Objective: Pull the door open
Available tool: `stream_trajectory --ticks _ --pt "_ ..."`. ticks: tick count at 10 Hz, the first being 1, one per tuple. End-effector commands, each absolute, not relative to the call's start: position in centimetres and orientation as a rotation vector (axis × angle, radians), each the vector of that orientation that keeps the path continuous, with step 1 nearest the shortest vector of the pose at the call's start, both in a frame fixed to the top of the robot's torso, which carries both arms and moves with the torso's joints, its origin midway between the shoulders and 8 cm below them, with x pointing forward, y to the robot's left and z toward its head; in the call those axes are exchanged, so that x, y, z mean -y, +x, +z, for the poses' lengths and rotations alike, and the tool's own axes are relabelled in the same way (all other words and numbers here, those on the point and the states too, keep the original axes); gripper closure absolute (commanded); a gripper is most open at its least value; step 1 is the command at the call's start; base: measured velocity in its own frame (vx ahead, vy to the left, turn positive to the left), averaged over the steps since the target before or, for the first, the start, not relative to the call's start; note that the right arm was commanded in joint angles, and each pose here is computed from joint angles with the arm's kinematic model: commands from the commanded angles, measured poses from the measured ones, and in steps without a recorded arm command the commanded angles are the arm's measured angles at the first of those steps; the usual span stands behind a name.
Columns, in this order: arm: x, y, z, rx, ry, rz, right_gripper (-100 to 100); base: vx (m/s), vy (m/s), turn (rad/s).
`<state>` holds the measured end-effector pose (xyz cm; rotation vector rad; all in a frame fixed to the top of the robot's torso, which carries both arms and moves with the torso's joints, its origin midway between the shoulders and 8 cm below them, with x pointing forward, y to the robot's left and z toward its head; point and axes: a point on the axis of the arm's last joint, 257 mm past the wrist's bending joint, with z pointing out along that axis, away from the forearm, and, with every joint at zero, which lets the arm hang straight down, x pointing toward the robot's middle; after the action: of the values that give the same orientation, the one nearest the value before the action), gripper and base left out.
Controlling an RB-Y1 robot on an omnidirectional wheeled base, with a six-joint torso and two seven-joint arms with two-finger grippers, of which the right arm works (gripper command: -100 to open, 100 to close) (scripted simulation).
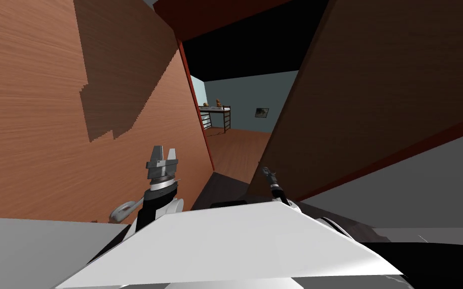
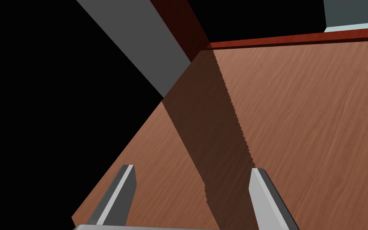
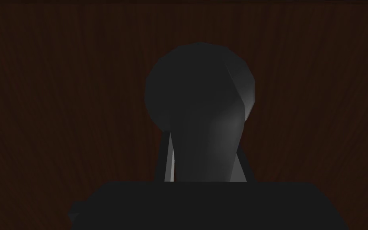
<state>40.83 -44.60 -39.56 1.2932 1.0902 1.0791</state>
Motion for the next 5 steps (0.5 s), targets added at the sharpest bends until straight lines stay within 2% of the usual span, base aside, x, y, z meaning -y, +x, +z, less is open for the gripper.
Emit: stream_trajectory --ticks 1,5 --pt "44.5 40.4 -39.5 -1.104 1.28 1.095 100 -0.151 -0.032 0.108" --pt "44.1 38.9 -39.2 -1.149 1.246 1.145 100 -0.228 -0.044 0.116"
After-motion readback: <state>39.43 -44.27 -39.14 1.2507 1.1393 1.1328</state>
